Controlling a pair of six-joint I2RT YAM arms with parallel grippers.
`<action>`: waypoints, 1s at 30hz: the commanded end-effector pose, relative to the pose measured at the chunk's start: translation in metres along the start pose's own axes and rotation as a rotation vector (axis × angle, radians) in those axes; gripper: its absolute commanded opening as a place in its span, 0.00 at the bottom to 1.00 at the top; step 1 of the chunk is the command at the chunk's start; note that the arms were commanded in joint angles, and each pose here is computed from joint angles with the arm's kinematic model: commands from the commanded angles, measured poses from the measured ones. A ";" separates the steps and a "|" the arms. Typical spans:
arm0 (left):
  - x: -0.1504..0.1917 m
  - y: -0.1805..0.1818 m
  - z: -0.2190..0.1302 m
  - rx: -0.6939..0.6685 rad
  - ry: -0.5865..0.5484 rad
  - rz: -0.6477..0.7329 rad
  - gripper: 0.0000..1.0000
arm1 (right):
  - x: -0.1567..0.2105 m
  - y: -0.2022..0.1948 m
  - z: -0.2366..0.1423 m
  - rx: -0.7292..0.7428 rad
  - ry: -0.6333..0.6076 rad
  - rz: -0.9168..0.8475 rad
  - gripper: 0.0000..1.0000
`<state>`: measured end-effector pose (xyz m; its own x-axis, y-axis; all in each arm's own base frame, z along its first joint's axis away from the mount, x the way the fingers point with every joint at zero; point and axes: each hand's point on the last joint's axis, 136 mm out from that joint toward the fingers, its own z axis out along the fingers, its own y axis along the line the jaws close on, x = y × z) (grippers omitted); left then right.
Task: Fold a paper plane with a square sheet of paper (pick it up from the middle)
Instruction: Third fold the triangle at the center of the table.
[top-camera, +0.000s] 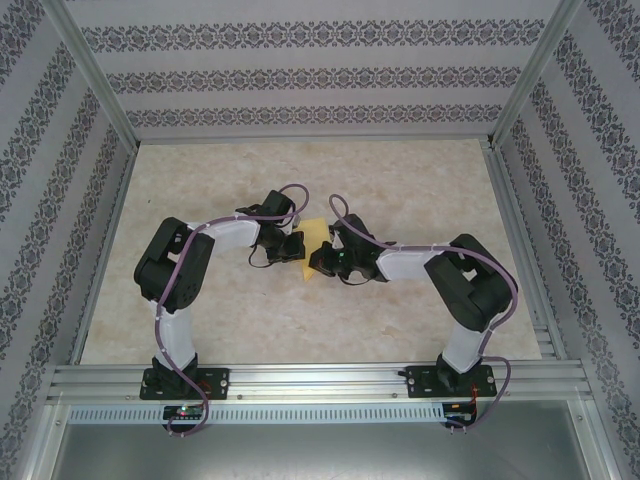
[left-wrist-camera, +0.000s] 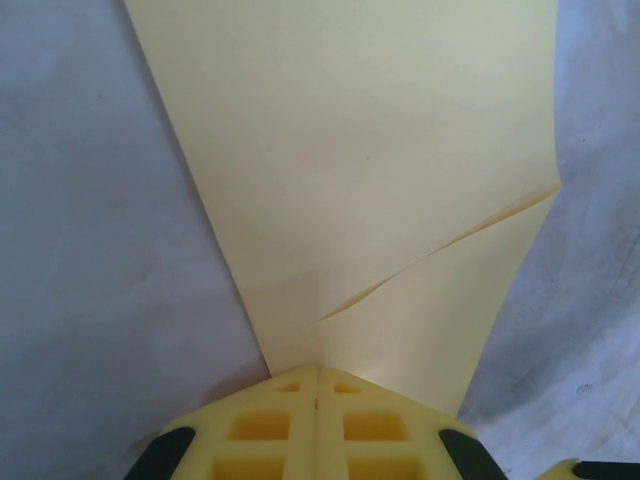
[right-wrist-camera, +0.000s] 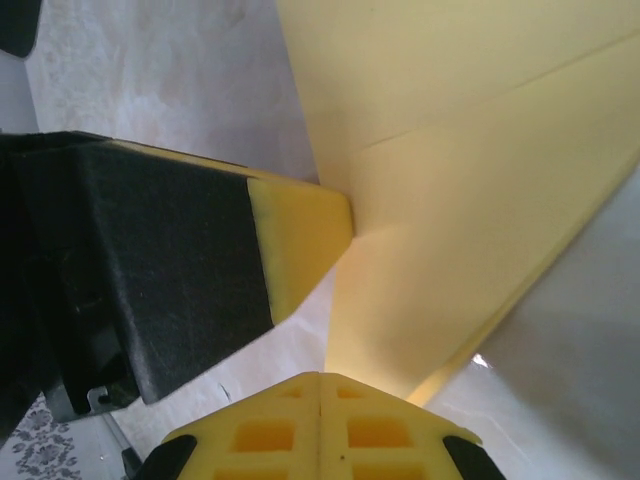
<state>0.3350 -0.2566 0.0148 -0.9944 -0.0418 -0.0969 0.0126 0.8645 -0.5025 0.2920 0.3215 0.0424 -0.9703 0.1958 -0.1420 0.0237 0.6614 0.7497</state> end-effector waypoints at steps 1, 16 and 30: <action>0.038 0.076 0.025 -0.265 0.095 -0.077 0.00 | -0.001 0.006 0.007 -0.040 -0.009 0.014 0.00; 0.040 0.077 0.025 -0.267 0.099 -0.084 0.00 | 0.016 -0.020 0.019 0.036 0.065 0.025 0.00; 0.041 0.078 0.026 -0.268 0.100 -0.087 0.00 | 0.016 -0.001 0.007 -0.004 0.067 -0.048 0.00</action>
<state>0.3349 -0.2567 0.0145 -0.9938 -0.0423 -0.1032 0.0159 0.8622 -0.5062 0.2857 0.3204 0.0166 -0.9794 0.1761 -0.0985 0.0500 0.6848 0.7270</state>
